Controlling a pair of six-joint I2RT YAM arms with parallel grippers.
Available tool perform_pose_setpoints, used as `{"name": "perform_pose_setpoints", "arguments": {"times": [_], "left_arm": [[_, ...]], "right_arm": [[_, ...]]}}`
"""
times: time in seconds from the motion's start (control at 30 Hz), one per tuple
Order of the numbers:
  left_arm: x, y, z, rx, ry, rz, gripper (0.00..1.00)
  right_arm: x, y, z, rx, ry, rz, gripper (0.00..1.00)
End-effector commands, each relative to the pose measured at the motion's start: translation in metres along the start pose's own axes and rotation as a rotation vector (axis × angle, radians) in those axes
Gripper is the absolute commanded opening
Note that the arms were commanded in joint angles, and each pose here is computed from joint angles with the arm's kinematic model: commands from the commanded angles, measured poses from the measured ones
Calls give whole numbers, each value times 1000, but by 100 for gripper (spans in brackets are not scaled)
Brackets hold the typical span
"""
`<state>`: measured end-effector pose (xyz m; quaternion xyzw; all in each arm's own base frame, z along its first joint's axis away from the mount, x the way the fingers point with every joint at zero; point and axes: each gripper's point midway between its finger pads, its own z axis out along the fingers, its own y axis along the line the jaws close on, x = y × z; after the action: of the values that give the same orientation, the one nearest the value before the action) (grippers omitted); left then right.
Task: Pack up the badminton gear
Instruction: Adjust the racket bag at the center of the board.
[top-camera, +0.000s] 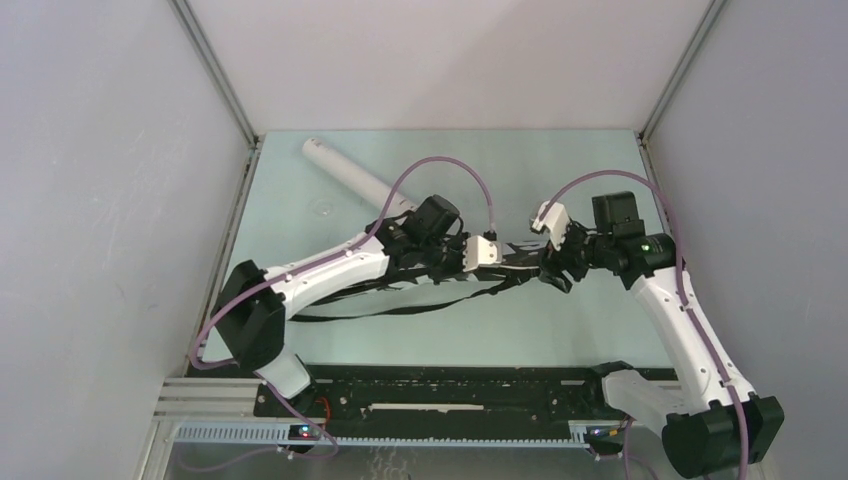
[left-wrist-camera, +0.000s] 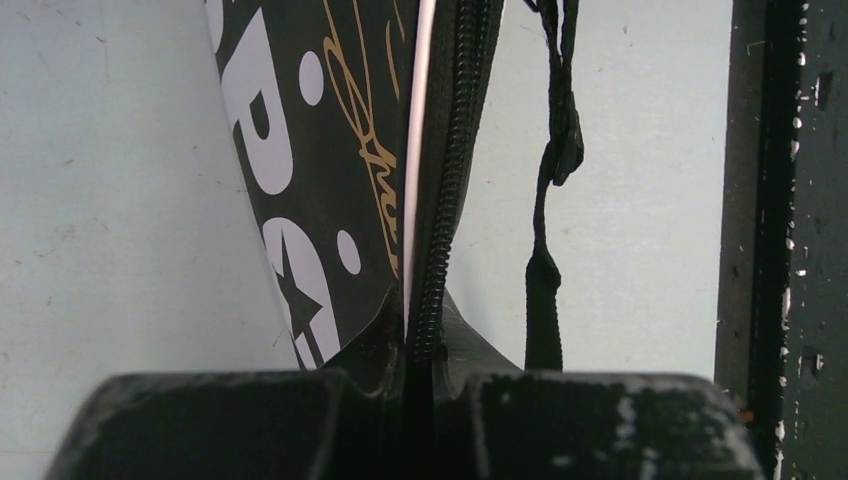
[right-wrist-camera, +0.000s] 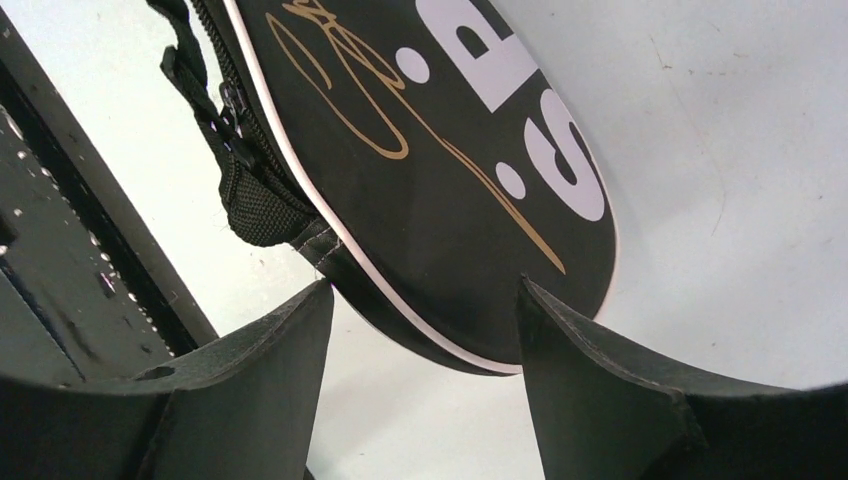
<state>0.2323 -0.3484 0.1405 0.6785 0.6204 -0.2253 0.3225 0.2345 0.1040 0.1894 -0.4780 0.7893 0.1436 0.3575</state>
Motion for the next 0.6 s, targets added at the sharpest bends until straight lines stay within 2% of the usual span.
{"name": "perform_pose_setpoints", "arguments": {"times": [0.0,0.23,0.43,0.5,0.57], "left_arm": [[-43,-9,-27,68,-127,34,0],[-53,-4,-29,103,-159,-26,0],[-56,-6,-34,126,-178,-19,0],[-57,-7,-34,133,-181,-21,0],[-58,-7,-33,138,-181,-30,0]], "right_arm": [[-6,-13,5,78,-1,-158,75],[-5,11,14,0,-5,-180,74],[-11,18,8,23,-62,-181,74],[-13,19,13,16,-60,-184,70],[-12,18,19,12,-43,-188,62]]}}
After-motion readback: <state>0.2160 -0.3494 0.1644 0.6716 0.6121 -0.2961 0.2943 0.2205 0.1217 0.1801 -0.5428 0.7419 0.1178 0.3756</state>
